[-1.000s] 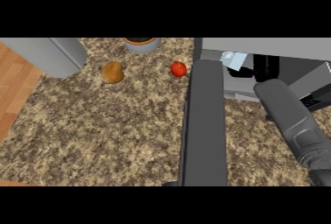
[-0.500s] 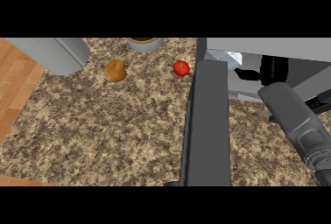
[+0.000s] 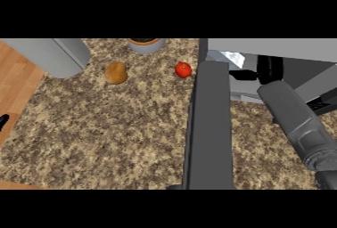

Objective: Pick up the milk, place it into the microwave and close the microwave

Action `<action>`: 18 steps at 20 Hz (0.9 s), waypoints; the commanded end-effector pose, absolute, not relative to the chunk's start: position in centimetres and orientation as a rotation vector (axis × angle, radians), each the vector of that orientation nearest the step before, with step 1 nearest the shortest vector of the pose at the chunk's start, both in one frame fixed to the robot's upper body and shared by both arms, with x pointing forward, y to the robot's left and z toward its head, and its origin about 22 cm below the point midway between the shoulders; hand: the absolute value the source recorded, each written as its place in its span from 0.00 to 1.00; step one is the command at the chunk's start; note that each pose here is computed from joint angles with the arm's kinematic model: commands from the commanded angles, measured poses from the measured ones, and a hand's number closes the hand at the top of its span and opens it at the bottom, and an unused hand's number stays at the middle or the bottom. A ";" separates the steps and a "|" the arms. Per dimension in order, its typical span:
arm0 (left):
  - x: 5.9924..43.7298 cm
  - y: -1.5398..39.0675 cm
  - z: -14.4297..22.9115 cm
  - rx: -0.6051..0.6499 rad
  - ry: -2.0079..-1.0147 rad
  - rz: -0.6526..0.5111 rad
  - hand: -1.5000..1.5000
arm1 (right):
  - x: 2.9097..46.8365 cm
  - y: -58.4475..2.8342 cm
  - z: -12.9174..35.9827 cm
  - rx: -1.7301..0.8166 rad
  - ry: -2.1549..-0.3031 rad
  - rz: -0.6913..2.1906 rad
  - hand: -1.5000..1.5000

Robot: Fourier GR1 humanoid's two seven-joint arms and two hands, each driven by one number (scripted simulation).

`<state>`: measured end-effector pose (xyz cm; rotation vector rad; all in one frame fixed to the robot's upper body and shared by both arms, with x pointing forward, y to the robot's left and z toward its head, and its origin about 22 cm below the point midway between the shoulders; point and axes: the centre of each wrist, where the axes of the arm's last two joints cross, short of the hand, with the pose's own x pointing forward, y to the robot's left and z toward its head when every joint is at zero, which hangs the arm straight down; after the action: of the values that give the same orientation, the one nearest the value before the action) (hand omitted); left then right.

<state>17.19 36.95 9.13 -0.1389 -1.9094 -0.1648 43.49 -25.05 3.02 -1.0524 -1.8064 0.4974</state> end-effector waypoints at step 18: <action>20.1 31.2 7.9 -0.407 -1.878 -0.312 1.00 | 40.0 -24.0 -3.2 -0.379 -1.887 0.153 0.00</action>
<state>19.40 33.00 7.75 -0.3584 -1.8896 -0.2929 41.30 -24.15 -1.14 -0.4705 -1.8962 0.2249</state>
